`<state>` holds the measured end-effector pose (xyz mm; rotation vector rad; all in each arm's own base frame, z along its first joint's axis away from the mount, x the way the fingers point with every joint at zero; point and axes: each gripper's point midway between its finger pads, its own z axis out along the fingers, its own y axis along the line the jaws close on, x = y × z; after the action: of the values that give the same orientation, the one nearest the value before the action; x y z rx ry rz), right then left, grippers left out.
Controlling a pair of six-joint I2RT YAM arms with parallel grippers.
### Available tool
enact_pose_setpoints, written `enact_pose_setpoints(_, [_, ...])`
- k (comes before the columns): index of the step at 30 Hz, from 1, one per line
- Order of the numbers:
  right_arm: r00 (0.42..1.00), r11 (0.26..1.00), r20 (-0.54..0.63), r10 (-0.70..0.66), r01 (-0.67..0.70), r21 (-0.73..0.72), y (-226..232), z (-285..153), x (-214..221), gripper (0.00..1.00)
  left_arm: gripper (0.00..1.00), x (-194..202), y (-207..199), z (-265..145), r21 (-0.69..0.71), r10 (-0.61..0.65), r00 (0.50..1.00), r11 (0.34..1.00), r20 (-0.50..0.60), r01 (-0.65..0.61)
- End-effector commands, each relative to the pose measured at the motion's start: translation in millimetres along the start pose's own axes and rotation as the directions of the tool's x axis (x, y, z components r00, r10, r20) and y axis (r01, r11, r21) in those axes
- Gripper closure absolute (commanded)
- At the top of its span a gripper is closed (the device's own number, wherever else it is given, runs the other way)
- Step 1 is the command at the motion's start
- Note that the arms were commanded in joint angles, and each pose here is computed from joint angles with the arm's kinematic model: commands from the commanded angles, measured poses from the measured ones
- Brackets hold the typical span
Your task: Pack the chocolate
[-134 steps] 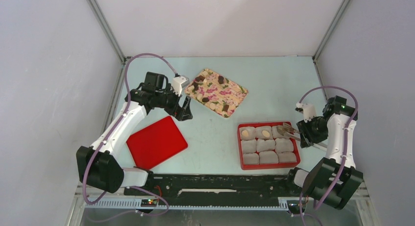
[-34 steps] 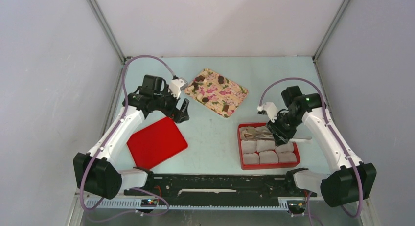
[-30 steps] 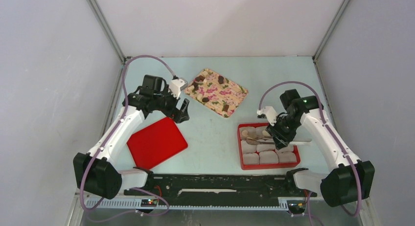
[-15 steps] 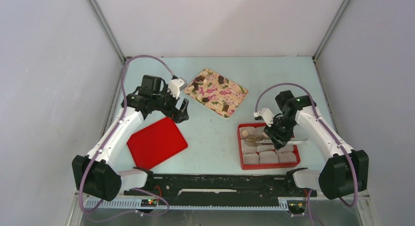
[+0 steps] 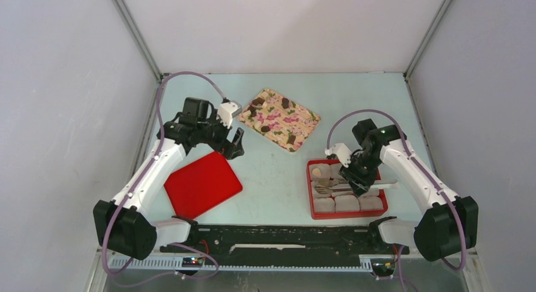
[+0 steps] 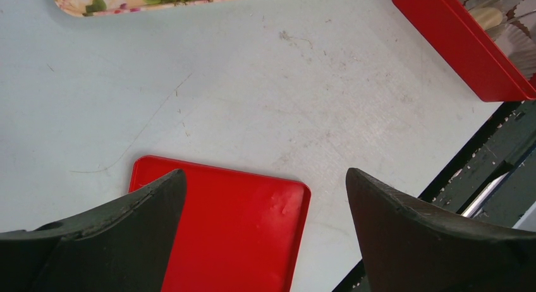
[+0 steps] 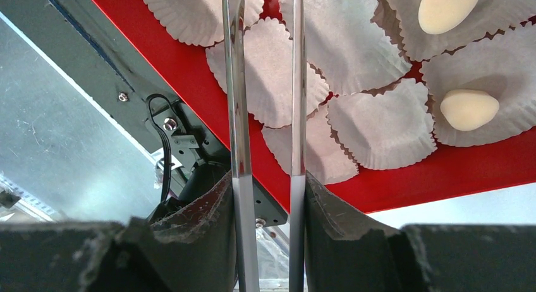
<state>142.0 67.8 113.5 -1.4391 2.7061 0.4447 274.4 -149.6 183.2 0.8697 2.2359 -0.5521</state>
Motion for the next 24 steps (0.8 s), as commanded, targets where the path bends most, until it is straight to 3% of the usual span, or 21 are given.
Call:
enact_pose_setpoints(1, [1.000,1.000,-0.020,-0.011,0.011,0.000,2.4,2.0,2.8,0.68,0.00,5.6,-4.1,0.2,0.011,0.020,1.000,1.000,0.009,-0.020])
enact_pose_setpoints(10, [0.999,0.997,-0.046,0.013,-0.010,0.071,-13.5,5.2,0.9,0.63,0.00,5.2,-5.3,-0.5,0.014,0.022,1.000,1.000,0.013,-0.023])
enact_pose_setpoints(24, [1.000,0.998,0.024,-0.015,0.014,0.054,-2.1,-1.9,-7.2,0.57,0.00,6.3,-5.4,2.1,0.022,0.020,1.000,1.000,0.008,-0.021])
